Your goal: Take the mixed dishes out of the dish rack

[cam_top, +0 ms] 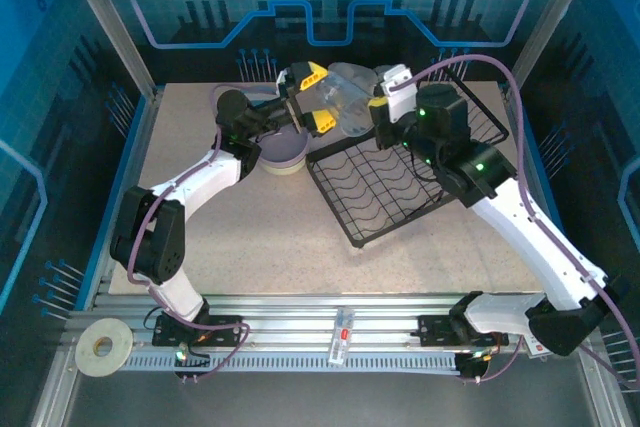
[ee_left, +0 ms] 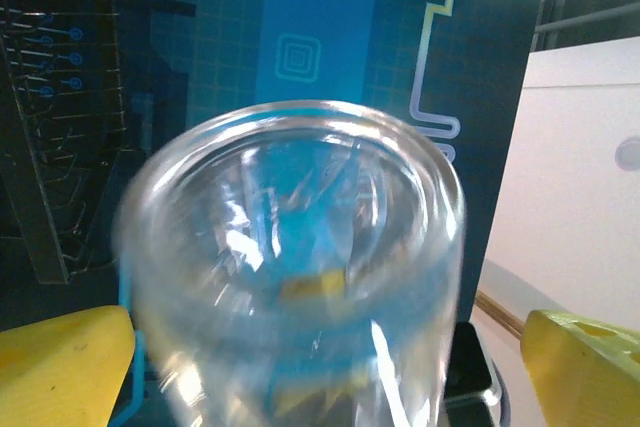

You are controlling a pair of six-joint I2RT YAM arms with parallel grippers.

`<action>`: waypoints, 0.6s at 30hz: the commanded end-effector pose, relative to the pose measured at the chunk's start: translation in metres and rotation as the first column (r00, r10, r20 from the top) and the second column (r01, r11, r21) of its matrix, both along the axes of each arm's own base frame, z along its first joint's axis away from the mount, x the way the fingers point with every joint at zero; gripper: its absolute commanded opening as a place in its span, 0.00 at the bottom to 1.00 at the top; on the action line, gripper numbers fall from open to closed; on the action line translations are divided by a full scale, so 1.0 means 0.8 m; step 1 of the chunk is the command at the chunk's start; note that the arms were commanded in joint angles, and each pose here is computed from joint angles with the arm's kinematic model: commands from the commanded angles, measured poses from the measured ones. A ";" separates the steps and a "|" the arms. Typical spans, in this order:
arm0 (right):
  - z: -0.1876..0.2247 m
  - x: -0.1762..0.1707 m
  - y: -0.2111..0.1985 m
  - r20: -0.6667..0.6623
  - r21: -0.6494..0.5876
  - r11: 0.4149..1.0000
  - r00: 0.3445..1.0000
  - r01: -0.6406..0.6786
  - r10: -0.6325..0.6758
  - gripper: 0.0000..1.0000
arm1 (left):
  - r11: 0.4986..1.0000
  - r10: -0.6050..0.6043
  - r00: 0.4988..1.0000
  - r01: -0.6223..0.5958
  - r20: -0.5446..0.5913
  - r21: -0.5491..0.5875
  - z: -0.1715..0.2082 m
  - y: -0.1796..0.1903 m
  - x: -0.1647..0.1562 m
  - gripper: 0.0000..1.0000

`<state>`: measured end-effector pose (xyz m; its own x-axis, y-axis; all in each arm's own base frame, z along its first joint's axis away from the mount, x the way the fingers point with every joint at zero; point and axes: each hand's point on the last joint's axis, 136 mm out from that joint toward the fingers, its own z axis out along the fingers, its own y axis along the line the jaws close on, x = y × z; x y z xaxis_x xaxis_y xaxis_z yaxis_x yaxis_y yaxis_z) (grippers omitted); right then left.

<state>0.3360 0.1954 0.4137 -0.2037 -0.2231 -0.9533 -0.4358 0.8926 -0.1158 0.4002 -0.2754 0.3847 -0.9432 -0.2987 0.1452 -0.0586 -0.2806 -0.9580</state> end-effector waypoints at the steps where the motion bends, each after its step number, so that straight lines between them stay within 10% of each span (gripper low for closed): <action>1: 0.057 -0.006 -0.069 0.076 0.078 0.970 0.969 0.231 -0.236 0.00 | 0.999 -0.002 0.985 -0.007 0.175 0.048 0.034 0.003 -0.026 0.99; 18: 0.063 -0.100 -0.348 -0.100 0.059 0.441 0.445 0.896 -0.890 0.00 | 0.812 -0.099 0.834 -0.247 0.542 0.529 -0.009 0.033 -0.107 0.99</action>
